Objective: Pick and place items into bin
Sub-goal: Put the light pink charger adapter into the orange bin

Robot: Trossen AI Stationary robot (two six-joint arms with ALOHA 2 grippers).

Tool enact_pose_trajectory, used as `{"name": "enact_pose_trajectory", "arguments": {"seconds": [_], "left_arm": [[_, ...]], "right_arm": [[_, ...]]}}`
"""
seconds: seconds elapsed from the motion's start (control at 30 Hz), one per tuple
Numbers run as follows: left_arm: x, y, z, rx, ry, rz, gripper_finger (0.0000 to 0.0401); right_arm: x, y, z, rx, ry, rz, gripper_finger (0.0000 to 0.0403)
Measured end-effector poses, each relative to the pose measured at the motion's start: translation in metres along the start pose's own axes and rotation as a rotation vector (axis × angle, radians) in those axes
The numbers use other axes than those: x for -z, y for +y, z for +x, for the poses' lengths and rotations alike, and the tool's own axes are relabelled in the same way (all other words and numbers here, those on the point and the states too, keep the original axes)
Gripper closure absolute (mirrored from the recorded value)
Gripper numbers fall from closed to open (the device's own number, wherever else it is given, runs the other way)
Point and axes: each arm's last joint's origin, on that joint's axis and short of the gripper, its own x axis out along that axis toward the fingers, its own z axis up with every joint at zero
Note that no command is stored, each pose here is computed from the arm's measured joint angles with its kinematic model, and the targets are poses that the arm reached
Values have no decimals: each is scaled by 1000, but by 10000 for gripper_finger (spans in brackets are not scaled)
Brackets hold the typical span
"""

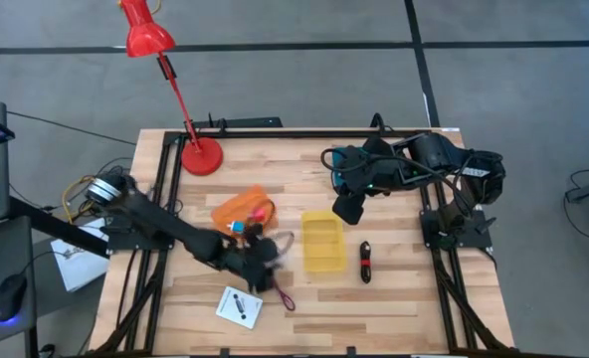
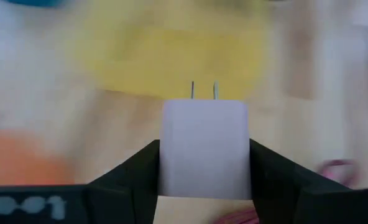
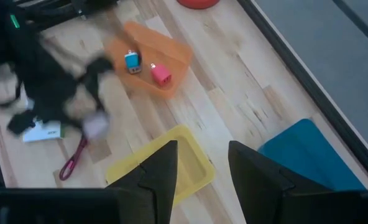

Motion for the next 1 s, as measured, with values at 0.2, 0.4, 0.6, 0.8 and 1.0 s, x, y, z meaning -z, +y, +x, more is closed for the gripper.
{"name": "enact_pose_trajectory", "arguments": {"seconds": [0.2,0.4,0.6,0.8,1.0], "left_arm": [[-2,57,-61,-313,57,-88,205],[7,87,-74,-381,128,-159,216],[50,103,-35,-423,210,-195,207],[66,108,-13,-271,184,-287,213],[79,120,-4,-246,190,-309,199]], "right_arm": [[0,0,0,1,-1,0,266],[0,0,0,2,-1,0,264],[0,0,0,3,-2,1,268],[0,0,0,3,-2,1,266],[0,0,0,2,-4,1,268]]}}
